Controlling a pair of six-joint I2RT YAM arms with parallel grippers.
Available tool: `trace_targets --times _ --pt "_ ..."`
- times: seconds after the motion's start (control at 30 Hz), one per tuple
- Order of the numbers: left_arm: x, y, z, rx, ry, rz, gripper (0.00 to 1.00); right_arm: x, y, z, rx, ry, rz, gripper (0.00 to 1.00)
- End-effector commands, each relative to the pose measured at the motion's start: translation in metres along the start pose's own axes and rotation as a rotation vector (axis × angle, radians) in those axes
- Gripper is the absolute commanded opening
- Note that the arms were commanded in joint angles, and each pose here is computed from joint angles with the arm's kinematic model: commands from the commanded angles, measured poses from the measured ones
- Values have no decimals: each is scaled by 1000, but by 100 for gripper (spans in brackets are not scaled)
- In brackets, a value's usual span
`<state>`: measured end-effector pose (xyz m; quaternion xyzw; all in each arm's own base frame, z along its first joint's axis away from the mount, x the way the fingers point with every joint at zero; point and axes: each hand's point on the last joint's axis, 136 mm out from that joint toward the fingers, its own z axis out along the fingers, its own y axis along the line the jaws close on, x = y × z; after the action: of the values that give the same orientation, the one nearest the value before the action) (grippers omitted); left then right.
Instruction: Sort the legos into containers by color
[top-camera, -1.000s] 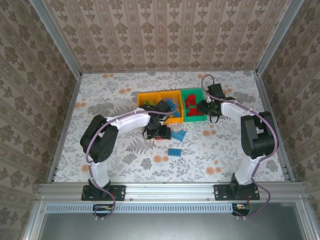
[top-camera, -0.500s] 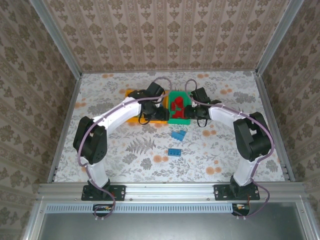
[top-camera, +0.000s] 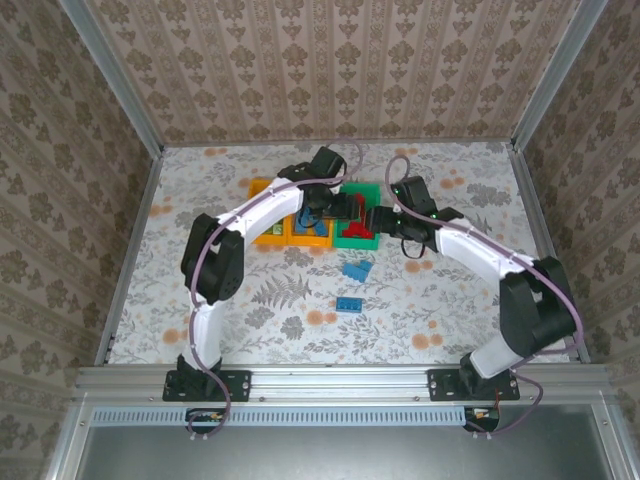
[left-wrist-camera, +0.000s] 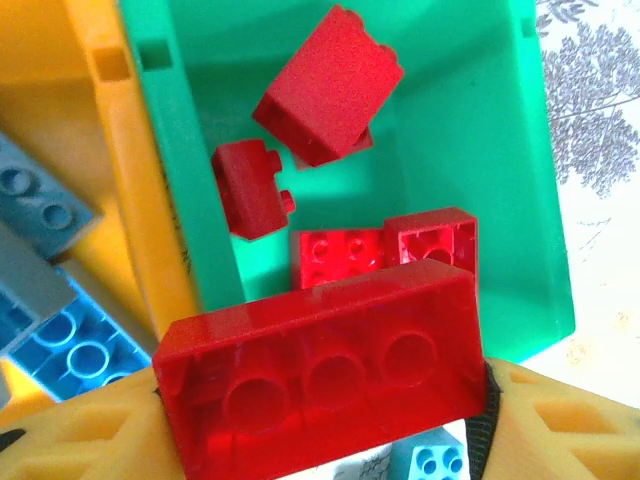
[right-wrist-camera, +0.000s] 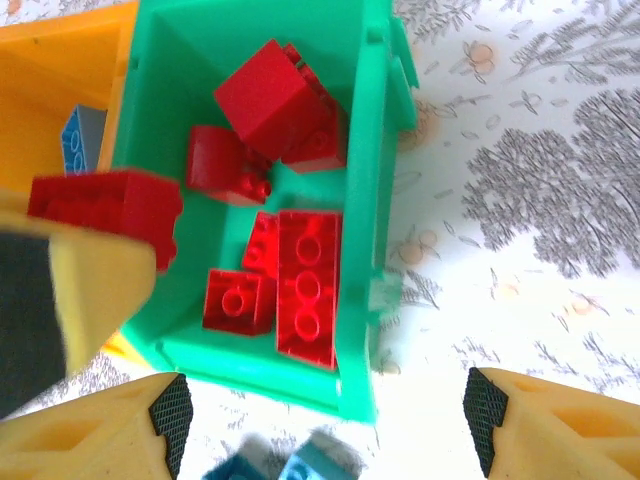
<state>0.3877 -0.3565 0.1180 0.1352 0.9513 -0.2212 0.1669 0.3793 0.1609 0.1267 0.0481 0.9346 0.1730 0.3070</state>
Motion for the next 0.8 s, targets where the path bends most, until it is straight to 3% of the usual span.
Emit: trace_targets --times 0.0,0.27,0.43,0.77 --pt "-8 -9 11 70 -2 0 62 30 -6 -9 14 32 -7 76" --pt "-11 -11 16 97 -12 -30 72 85 7 -16 -50 82 -140 74" --pt "-12 -14 14 118 -15 -53 100 96 22 -12 -62 92 -236 74" --pt "-15 -8 4 133 -36 -107 100 111 44 8 -37 168 -405 74"
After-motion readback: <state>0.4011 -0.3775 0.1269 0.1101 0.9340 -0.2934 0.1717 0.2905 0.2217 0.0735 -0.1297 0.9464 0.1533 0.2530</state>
